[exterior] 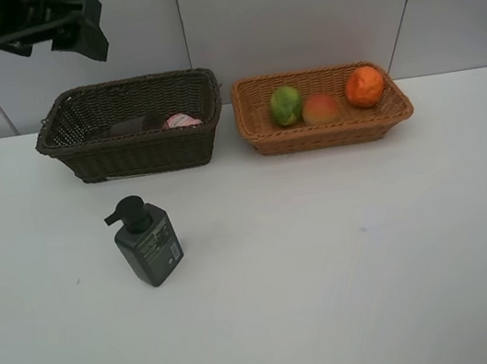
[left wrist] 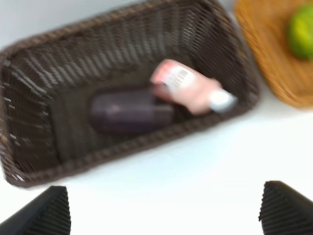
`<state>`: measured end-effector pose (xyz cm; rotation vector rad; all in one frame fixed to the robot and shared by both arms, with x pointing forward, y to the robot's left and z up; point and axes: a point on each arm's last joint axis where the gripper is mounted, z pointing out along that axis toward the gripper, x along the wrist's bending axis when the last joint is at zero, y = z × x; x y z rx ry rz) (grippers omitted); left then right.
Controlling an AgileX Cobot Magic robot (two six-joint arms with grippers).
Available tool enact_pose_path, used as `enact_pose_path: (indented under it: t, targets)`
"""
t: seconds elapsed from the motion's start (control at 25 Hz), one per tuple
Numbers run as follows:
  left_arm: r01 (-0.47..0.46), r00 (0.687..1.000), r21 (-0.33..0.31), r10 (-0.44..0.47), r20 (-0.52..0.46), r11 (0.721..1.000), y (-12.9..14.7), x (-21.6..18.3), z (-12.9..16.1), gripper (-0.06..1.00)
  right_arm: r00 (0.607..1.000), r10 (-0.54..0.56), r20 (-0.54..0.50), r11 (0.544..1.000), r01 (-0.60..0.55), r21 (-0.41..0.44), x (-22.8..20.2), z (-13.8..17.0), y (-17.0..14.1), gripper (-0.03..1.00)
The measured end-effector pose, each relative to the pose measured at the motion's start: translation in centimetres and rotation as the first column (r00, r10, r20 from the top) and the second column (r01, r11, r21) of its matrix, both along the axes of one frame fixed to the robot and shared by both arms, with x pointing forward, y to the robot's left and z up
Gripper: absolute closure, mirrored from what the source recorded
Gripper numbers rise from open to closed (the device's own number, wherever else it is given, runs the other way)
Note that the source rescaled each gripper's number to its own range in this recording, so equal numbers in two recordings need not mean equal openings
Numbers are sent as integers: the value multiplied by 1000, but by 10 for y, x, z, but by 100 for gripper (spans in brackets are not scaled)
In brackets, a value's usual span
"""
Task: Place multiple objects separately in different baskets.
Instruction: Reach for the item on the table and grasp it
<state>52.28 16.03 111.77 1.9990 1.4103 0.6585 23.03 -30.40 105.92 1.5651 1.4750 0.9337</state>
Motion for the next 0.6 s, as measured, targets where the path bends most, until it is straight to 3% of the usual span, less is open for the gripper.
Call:
enact_pose_path:
  t: [0.24, 0.6]
  targets:
    - [81, 988, 24, -77, -136, 996, -25, -31, -4, -6, 1000, 0, 0, 1000, 0, 0, 0, 0, 0, 2]
    - [124, 960, 58, -105, -260, 991, -36, -52, -10, -6, 1000, 0, 0, 1000, 0, 0, 0, 0, 0, 2]
